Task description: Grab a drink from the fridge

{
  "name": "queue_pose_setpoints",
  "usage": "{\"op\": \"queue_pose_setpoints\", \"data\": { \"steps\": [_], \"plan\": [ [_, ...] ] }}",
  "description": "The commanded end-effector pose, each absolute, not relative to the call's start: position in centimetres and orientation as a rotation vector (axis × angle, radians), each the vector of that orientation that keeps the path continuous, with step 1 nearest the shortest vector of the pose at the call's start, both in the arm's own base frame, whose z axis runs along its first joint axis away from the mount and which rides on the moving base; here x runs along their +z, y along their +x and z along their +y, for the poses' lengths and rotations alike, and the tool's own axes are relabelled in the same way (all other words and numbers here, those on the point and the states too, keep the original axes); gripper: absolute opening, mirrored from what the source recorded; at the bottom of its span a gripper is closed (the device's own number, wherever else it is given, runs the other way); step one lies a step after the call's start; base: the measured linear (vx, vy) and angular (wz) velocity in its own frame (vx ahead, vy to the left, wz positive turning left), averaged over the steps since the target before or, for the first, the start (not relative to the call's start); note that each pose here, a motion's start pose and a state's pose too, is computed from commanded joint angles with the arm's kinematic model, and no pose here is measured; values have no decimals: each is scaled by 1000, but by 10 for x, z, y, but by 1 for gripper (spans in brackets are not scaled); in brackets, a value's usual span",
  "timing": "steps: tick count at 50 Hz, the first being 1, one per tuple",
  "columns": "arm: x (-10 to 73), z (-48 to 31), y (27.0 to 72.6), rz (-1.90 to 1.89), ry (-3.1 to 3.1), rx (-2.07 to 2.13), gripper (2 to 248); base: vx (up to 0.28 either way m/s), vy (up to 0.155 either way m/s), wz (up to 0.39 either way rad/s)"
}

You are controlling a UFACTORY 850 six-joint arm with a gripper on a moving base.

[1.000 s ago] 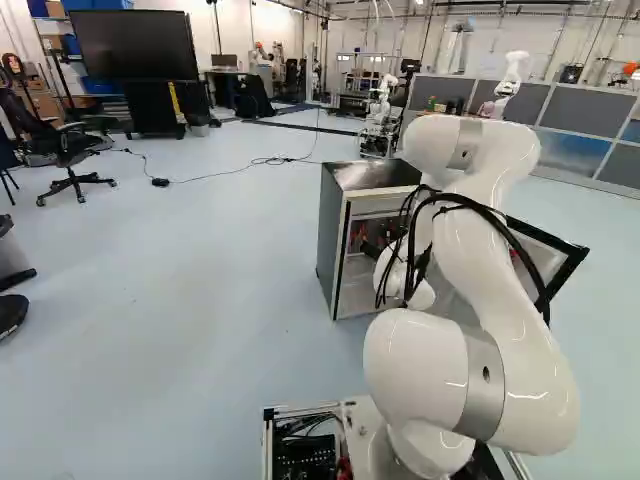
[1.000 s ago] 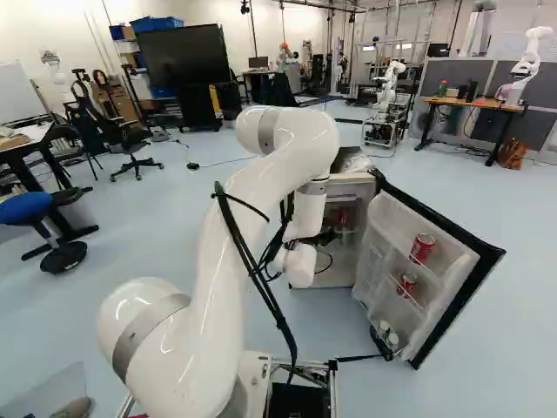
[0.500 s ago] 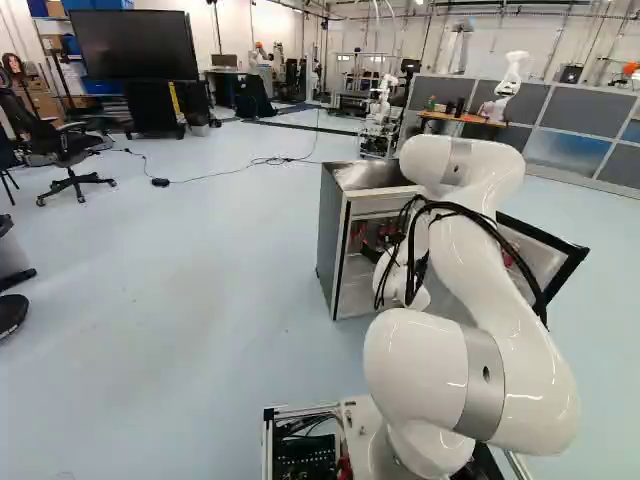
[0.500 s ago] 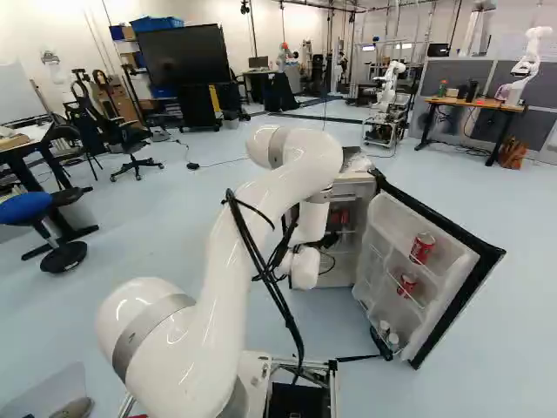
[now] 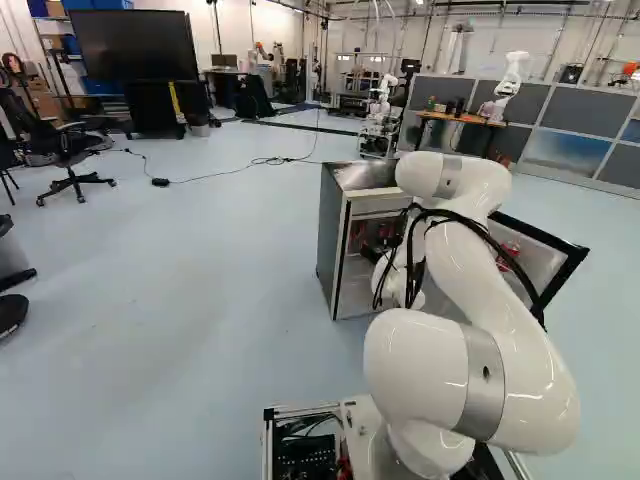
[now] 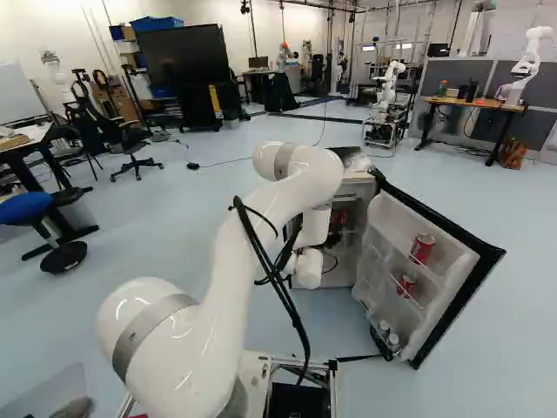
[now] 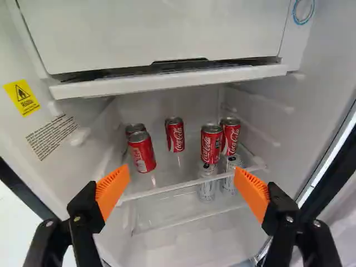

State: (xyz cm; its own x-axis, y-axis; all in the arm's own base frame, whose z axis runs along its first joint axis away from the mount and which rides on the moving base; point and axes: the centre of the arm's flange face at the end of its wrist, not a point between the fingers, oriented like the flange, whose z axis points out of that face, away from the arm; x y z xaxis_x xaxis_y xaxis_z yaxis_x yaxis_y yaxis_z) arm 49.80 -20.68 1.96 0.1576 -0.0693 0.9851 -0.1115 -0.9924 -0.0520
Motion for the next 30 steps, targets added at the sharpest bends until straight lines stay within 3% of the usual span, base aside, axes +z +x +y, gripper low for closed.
{"op": "queue_pose_setpoints", "data": {
  "steps": [30],
  "plan": [
    [4, -226, 533, -157, 2287, 2069, 247, 0, 0, 0]
  ]
}}
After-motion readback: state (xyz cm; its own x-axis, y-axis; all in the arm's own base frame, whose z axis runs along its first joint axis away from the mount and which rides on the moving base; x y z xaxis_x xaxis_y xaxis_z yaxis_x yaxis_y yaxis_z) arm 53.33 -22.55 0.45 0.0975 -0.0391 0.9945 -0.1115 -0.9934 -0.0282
